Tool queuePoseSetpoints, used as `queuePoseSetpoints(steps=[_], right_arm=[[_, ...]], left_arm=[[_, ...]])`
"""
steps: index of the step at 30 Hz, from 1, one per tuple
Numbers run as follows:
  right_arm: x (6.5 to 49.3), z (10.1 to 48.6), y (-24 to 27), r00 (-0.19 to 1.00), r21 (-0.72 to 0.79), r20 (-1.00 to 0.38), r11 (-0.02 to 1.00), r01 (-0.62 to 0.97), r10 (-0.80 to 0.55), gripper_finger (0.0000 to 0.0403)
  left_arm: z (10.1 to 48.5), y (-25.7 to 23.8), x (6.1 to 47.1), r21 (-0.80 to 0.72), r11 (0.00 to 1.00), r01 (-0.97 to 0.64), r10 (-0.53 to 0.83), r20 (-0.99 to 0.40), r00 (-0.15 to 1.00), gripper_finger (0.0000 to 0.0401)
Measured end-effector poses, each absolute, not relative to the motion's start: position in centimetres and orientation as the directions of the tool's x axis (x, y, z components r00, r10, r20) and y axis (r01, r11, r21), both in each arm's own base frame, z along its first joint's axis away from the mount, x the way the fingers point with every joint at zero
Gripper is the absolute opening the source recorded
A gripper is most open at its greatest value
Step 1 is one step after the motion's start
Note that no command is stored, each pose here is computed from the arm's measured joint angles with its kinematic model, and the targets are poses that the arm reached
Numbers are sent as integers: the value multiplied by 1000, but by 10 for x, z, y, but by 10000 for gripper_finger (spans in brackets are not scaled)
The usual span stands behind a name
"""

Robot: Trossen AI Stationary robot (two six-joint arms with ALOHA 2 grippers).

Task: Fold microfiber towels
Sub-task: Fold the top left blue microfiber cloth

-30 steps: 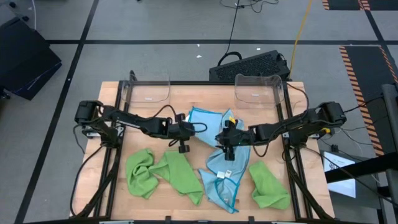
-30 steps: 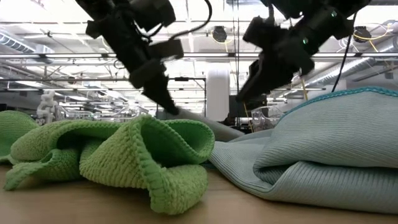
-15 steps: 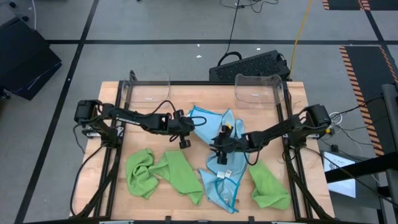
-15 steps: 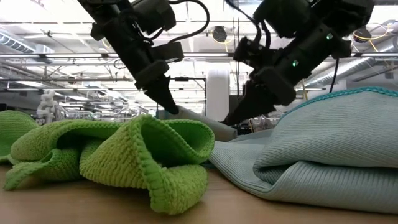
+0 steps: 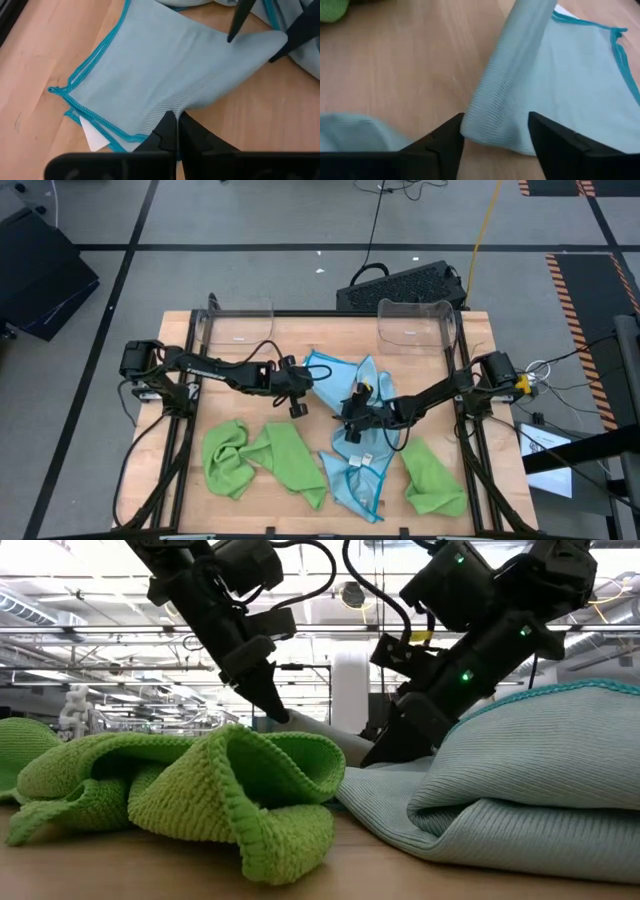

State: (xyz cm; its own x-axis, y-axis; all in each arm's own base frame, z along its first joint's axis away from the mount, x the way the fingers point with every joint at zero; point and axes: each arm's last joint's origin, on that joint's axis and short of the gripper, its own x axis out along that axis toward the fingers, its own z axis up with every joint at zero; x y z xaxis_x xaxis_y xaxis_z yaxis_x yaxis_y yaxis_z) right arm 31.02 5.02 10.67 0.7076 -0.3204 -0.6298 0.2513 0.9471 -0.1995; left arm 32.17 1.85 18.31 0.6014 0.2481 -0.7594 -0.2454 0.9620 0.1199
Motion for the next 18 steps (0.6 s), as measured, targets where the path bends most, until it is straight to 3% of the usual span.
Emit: queuePoseSetpoints(steps=[9, 18], right_arm=[[310, 113, 52, 727, -183, -628, 961, 208, -277, 15], [300, 145, 54, 755, -51, -646, 994, 99, -108, 5]], left_arm=[[182, 12, 321, 102, 966, -239, 228, -771, 594, 4], [182, -28, 318, 65, 987, -144, 139, -785, 603, 4]])
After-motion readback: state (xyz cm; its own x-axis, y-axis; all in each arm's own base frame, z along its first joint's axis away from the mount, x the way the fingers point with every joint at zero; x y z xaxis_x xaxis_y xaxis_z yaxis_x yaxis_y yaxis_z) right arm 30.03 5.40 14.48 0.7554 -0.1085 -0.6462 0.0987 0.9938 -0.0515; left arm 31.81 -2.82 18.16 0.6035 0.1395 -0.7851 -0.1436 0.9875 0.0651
